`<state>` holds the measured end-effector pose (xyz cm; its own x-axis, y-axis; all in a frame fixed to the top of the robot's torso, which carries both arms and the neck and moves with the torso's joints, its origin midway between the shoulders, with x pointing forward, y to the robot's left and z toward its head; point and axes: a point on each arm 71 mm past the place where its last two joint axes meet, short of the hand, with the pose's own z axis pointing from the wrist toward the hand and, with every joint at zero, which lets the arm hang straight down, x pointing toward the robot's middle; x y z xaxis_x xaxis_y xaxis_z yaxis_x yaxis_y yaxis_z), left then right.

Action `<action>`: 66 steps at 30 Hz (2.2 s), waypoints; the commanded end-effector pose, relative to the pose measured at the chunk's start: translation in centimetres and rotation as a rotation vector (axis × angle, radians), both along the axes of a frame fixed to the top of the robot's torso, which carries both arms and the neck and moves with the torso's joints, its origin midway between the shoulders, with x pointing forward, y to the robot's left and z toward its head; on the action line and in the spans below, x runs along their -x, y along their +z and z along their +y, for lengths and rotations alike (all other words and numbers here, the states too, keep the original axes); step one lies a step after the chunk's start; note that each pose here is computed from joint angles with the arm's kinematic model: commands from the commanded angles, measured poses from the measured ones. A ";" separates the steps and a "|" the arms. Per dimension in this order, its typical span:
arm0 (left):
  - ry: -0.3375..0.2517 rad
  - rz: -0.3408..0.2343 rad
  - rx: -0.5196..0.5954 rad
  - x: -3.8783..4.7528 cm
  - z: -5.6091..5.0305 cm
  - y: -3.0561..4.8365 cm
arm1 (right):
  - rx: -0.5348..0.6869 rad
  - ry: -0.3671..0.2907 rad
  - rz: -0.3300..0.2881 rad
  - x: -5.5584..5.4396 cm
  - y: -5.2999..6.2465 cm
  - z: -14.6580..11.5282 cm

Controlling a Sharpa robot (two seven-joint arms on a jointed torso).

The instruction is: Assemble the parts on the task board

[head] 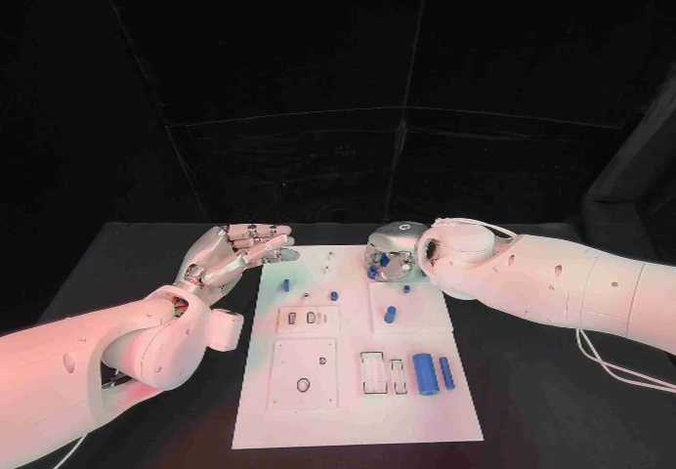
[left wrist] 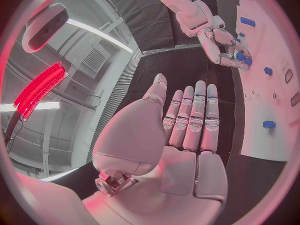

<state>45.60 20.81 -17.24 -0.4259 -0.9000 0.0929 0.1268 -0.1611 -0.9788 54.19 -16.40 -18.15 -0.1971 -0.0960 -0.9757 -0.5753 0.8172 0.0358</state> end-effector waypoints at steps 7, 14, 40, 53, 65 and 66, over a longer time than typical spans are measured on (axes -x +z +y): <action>-0.023 -0.002 0.004 0.06 -0.2 0.10 | 0.013 0.009 0.002 -0.2 0.0 0.3; -0.026 0.003 0.003 0.03 -0.2 0.06 | -0.006 0.014 -0.019 -0.3 0.2 0.5; -0.028 0.021 -0.006 -0.06 0.0 -0.11 | -0.154 -0.056 -0.129 -0.8 1.5 2.8; -0.030 0.025 -0.007 -0.15 0.0 -0.17 | -0.210 -0.090 -0.214 -1.6 3.0 3.9; -0.027 0.027 -0.009 -0.19 0.2 -0.19 | -0.217 -0.075 -0.220 -1.5 3.3 4.5; -0.027 0.027 -0.009 -0.19 0.1 -0.19 | -0.212 -0.072 -0.214 -1.6 3.2 4.7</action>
